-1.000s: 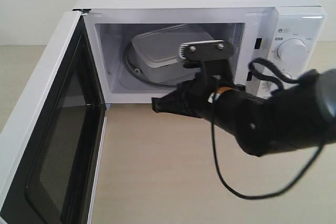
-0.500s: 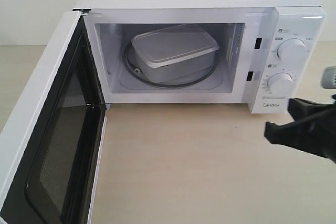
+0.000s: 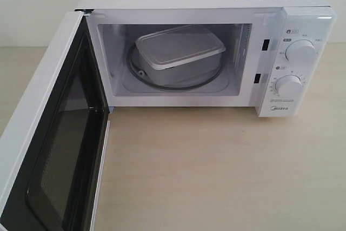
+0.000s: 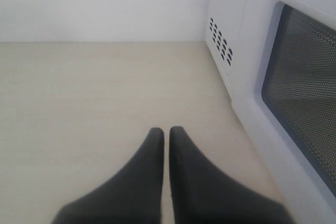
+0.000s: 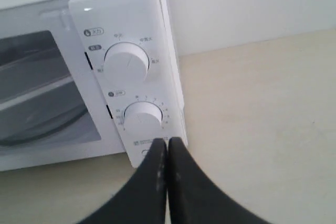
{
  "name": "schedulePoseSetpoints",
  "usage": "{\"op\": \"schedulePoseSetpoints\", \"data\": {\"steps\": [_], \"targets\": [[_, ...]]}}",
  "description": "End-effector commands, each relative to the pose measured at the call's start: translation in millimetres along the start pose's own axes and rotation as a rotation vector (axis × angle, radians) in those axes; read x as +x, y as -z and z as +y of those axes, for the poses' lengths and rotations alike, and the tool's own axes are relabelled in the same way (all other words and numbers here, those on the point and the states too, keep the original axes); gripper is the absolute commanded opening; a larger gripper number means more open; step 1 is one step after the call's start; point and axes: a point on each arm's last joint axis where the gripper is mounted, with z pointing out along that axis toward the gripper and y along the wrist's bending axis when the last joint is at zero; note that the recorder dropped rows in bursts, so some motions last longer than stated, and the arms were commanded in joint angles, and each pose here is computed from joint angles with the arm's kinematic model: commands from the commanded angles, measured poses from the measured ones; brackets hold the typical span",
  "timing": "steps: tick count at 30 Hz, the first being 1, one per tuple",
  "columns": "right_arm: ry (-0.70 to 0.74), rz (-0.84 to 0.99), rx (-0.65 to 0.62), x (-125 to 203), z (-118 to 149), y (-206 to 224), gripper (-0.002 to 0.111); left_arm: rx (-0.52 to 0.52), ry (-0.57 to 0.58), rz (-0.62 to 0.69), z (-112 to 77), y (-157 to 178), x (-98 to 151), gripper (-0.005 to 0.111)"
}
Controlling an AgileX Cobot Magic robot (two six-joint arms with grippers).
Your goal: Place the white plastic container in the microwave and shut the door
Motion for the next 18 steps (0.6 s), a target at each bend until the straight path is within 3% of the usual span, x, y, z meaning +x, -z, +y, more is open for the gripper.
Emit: {"op": "schedulePoseSetpoints", "data": {"steps": [1,18], "targets": [[-0.033,-0.035,-0.010,-3.8,-5.6,7.7,0.000,-0.003,0.009,-0.002,0.2,-0.1,0.9,0.004],[-0.032,-0.013,-0.072,-1.9,-0.4,8.5,0.000,-0.003,0.009,-0.002,0.2,-0.1,0.9,0.004]]}}
